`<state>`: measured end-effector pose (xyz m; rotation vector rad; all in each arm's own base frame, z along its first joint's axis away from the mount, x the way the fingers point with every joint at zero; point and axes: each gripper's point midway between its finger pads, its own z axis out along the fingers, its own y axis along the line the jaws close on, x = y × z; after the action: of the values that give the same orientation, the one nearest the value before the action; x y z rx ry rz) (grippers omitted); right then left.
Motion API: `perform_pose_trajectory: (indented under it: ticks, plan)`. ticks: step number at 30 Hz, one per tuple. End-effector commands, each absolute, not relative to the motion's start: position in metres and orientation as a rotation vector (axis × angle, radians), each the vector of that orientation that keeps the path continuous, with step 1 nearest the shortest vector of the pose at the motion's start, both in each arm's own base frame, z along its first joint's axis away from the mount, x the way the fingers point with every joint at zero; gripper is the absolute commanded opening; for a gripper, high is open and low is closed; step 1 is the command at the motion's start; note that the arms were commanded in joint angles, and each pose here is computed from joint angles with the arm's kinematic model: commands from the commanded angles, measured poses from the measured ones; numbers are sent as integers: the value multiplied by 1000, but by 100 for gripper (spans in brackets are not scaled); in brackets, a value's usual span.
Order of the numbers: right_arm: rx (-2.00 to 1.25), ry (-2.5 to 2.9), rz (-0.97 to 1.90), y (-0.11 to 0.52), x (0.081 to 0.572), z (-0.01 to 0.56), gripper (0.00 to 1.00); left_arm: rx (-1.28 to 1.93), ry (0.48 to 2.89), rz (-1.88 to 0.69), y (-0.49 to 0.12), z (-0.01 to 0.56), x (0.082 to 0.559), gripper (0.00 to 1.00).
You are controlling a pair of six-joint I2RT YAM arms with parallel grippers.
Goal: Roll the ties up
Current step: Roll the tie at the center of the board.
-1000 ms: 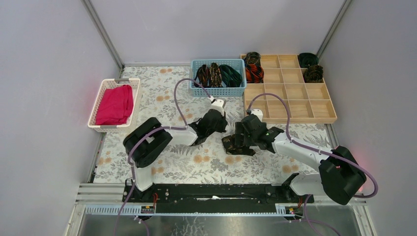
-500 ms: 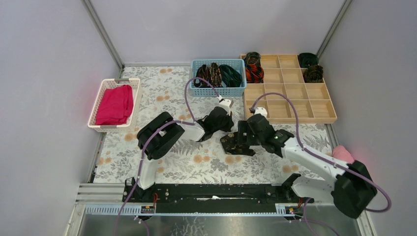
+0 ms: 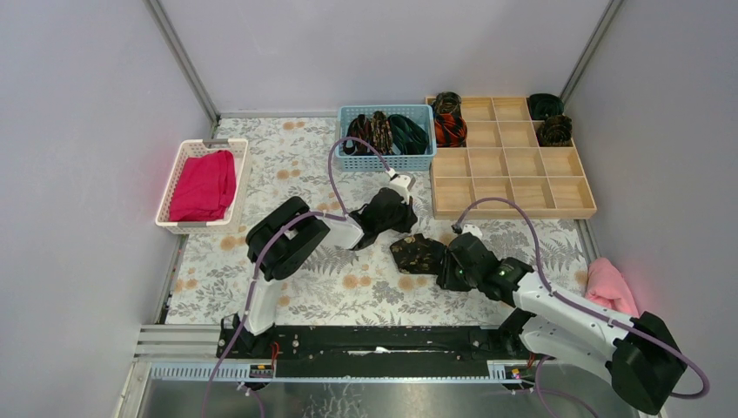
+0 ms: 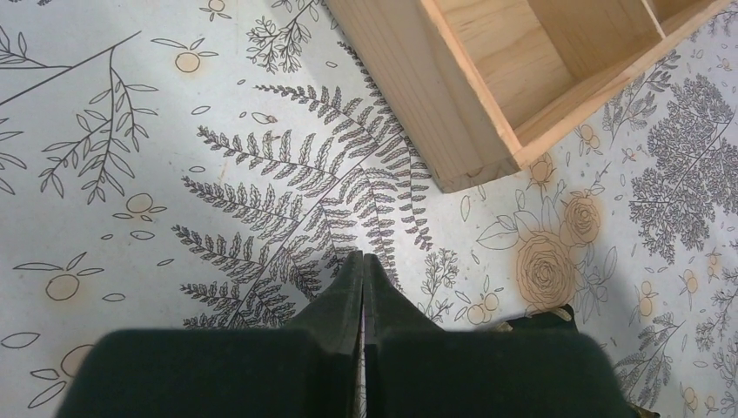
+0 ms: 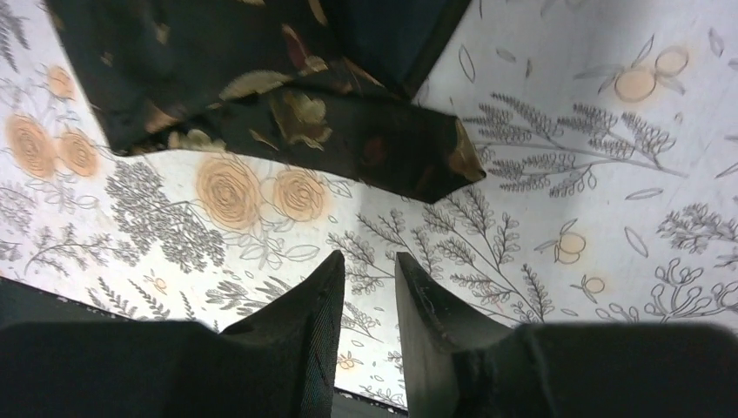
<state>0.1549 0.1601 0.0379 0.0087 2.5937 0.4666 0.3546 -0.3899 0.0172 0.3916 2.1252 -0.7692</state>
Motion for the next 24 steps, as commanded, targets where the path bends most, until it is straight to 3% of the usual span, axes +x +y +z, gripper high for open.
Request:
perform_pose_trajectory:
  ticks: [1, 12, 24]
  plan:
    - [50, 2599, 548, 172, 148, 37, 35, 450, 2217, -749, -382, -15, 342, 0]
    - [133, 2627, 468, 171, 156, -4, 20, 499, 2232, -840, -390, -19, 330, 0]
    - [240, 2511, 168, 138, 189, 4, 20, 536, 2243, -894, -397, -24, 322, 0]
